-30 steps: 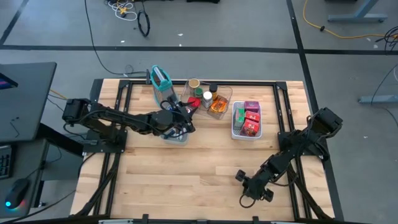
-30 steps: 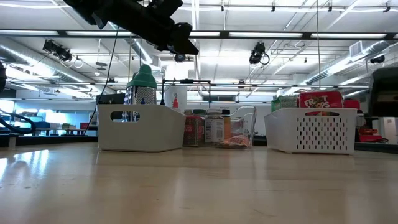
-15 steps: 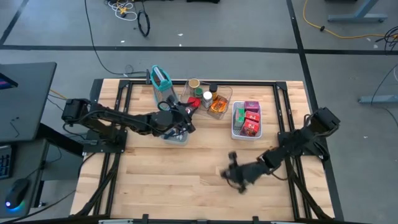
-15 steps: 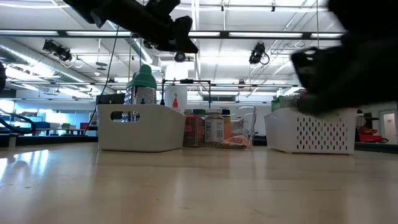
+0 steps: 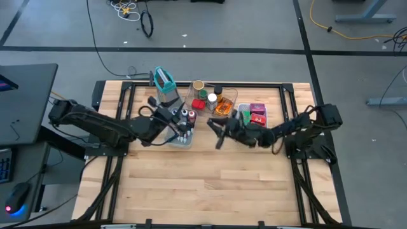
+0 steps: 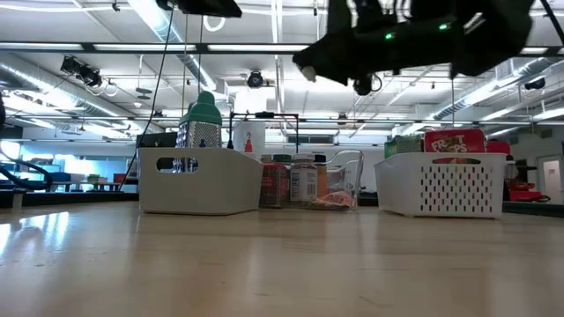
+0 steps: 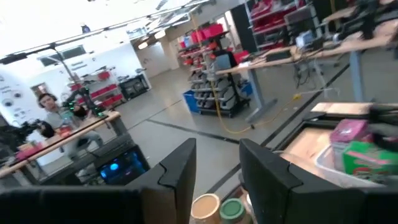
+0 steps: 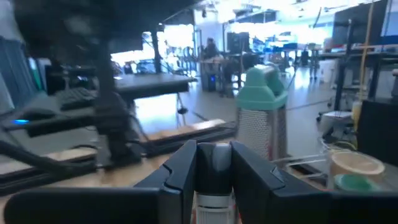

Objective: Pick & Place Kitchen Items
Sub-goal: Put the small black food coloring bottle into the gray bin, then return to Home Position

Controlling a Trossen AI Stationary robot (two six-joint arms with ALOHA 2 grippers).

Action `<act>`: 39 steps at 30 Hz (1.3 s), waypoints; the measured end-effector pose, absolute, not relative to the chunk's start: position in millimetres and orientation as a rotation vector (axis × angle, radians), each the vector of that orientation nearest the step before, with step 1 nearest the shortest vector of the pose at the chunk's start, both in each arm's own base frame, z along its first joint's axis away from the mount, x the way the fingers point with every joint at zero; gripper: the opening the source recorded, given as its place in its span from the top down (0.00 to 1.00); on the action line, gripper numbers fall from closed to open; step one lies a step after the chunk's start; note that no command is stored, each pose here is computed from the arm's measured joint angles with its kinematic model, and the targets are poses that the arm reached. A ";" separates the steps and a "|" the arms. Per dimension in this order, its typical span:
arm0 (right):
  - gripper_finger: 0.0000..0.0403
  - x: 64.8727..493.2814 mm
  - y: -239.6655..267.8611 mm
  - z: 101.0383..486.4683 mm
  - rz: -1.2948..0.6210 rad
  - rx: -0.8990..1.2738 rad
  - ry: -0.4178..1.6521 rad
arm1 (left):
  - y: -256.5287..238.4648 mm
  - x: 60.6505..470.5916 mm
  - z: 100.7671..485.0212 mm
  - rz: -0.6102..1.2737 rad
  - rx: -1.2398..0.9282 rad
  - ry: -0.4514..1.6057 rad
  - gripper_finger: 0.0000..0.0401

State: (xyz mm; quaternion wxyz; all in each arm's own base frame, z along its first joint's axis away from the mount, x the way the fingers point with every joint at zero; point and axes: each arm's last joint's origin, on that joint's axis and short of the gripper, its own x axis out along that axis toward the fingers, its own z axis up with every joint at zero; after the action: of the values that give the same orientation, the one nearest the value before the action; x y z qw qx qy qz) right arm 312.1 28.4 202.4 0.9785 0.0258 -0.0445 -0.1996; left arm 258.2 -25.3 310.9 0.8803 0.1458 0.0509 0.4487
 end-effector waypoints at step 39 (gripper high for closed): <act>0.47 418.1 14.2 204.7 -0.340 -0.292 0.380 | -59.5 222.1 334.6 0.871 0.258 0.057 0.68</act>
State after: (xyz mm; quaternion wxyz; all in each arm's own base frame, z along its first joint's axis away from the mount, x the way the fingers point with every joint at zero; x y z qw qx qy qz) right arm 418.1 14.2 204.7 0.9572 -0.1438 0.1873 -0.1674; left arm 222.1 -59.5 334.6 0.8982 0.1247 0.0275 0.4207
